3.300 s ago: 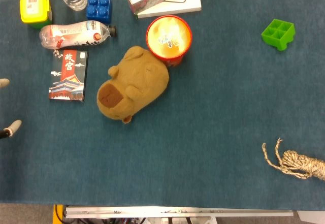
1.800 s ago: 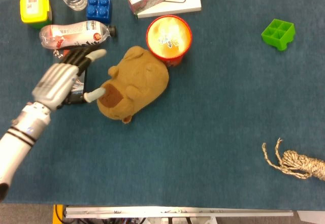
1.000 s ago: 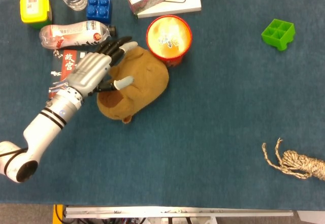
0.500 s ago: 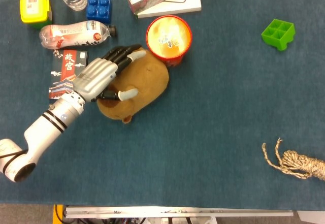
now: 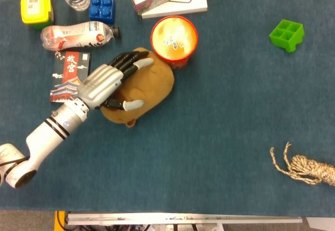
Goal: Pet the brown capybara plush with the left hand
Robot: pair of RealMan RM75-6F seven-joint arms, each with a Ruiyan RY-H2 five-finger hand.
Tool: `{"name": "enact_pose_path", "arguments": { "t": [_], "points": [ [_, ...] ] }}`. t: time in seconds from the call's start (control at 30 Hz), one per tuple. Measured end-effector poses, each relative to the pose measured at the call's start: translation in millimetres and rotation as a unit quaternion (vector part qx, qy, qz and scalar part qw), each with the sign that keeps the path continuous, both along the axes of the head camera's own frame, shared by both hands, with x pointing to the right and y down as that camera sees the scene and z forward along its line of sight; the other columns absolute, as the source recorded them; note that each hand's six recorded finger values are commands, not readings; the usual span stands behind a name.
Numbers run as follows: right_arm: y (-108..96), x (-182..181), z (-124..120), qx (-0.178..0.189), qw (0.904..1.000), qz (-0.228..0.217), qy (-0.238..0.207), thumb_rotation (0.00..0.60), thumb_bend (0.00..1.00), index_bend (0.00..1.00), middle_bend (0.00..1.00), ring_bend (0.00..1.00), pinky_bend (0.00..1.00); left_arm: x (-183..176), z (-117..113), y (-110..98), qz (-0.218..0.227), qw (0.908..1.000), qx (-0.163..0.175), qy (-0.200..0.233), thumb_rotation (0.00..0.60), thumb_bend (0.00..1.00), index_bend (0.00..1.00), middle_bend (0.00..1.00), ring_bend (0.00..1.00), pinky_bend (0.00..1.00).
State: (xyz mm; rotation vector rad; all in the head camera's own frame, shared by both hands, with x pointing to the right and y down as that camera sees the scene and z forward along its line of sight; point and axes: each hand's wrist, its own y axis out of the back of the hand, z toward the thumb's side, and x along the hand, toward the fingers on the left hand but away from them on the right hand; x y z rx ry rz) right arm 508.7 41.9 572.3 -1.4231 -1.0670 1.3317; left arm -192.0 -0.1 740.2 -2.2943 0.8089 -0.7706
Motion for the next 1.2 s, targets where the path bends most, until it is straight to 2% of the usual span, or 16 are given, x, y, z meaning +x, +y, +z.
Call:
{"name": "enact_pose_path", "arguments": {
  "t": [0.4, 0.67, 0.93, 1.2],
  "points": [
    [-0.2, -1.1, 1.4, -0.003, 1.0000, 0.000, 0.000, 0.600, 0.19, 0.27, 0.33, 0.19, 0.20, -2.6, 11.0, 17.0, 0.014, 0.9996, -0.022, -0.013, 0.084, 0.07, 0.00, 0.00, 0.00, 0.00],
    [0.4, 0.0, 1.1, -0.003, 1.0000, 0.001, 0.000, 0.600, 0.19, 0.27, 0.33, 0.19, 0.20, -5.9, 1.9, 21.5, 0.013, 0.9997, -0.020, -0.007, 0.086, 0.07, 0.00, 0.00, 0.00, 0.00],
    [0.4, 0.5, 2.0, -0.004, 1.0000, 0.001, -0.002, 0.600, 0.19, 0.27, 0.33, 0.19, 0.20, -3.6, -9.0, 9.2, -0.004, 1.0000, 0.000, 0.007, 0.089, 0.07, 0.00, 0.00, 0.00, 0.00],
    [1.1, 2.3, 1.3, -0.003, 1.0000, 0.004, 0.000, 0.600, 0.19, 0.27, 0.33, 0.19, 0.20, 0.6, -1.1, 1.5, -0.013, 0.9999, 0.005, 0.007, 0.093, 0.07, 0.00, 0.00, 0.00, 0.00]
  ]
}}
